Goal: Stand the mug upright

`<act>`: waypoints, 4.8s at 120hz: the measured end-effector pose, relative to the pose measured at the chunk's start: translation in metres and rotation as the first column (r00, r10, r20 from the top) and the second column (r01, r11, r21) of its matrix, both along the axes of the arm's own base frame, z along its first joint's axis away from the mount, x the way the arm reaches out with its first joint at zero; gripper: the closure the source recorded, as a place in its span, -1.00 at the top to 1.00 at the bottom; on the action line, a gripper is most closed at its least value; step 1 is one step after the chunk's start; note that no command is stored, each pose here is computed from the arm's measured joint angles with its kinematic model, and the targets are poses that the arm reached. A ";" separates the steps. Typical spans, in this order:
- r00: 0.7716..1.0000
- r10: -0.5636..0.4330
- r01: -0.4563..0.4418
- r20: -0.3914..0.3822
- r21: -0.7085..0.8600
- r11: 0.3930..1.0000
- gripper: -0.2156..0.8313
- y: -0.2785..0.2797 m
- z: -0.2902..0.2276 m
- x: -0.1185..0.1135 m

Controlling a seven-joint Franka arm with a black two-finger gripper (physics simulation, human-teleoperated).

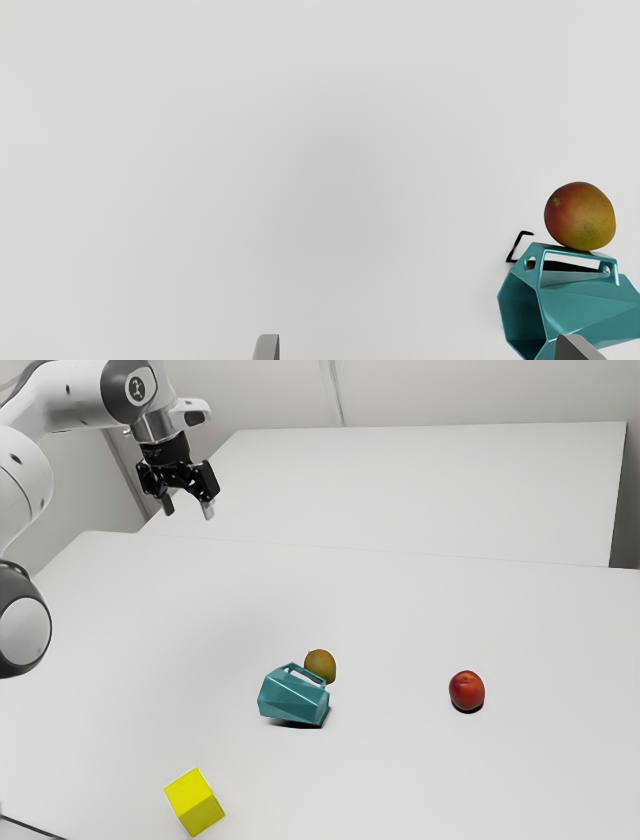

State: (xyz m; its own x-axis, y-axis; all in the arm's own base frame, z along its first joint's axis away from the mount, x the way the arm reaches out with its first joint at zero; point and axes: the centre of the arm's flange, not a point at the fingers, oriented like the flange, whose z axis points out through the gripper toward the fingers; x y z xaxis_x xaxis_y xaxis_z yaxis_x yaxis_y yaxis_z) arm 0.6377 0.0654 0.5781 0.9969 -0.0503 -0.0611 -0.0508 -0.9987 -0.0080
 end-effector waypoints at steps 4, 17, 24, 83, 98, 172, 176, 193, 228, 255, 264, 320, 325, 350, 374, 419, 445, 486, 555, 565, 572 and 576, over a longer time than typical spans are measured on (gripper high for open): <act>1.000 -0.001 0.001 0.001 0.000 1.000 0.59 0.000 0.001 0.000; 1.000 -0.003 0.003 0.008 0.003 1.000 0.59 0.000 0.004 0.000; 1.000 -0.005 0.005 0.007 0.004 1.000 0.59 -0.001 0.004 0.000; 0.995 0.012 -0.038 -0.095 -0.273 0.961 0.59 -0.021 -0.103 -0.071; 0.996 0.016 -0.043 -0.088 -0.319 0.947 0.59 -0.023 -0.136 -0.090; 0.999 -0.008 -0.021 -0.051 -0.539 0.842 0.59 -0.039 -0.246 -0.131; 0.999 -0.013 -0.015 -0.047 -0.551 0.834 0.59 -0.041 -0.250 -0.132; 0.999 -0.037 0.015 -0.024 -0.596 0.803 0.59 -0.051 -0.260 -0.131; 0.998 -0.062 0.059 0.021 -0.672 0.738 0.59 -0.063 -0.275 -0.141; 0.996 -0.077 0.093 0.054 -0.700 0.708 0.59 -0.067 -0.278 -0.150; 0.995 -0.072 0.094 0.061 -0.716 0.692 0.59 -0.071 -0.281 -0.152; 0.994 -0.017 0.095 0.106 -0.791 0.605 0.59 -0.080 -0.296 -0.161; 0.994 -0.017 0.097 0.108 -0.792 0.603 0.59 -0.080 -0.297 -0.162; 0.992 -0.025 0.116 0.126 -0.792 0.599 0.47 -0.079 -0.300 -0.165; 0.989 -0.033 0.135 0.144 -0.790 0.598 0.22 -0.080 -0.300 -0.165; 0.986 -0.037 0.154 0.165 -0.792 0.591 -0.34 -0.080 -0.302 -0.167; 0.982 -0.049 0.175 0.181 -0.789 0.589 -0.69 -0.085 -0.298 -0.167; 0.955 -0.089 0.281 0.284 -0.763 0.583 -0.84 -0.110 -0.253 -0.163; 0.784 -0.503 0.606 0.364 -0.272 0.748 -0.85 -0.122 -0.133 -0.126; 0.771 -0.545 0.620 0.329 -0.194 0.760 -0.85 -0.118 -0.127 -0.120; 0.770 -0.563 0.622 0.299 -0.158 0.767 -0.85 -0.115 -0.130 -0.116; 0.772 -0.570 0.621 0.282 -0.142 0.771 -0.85 -0.113 -0.133 -0.113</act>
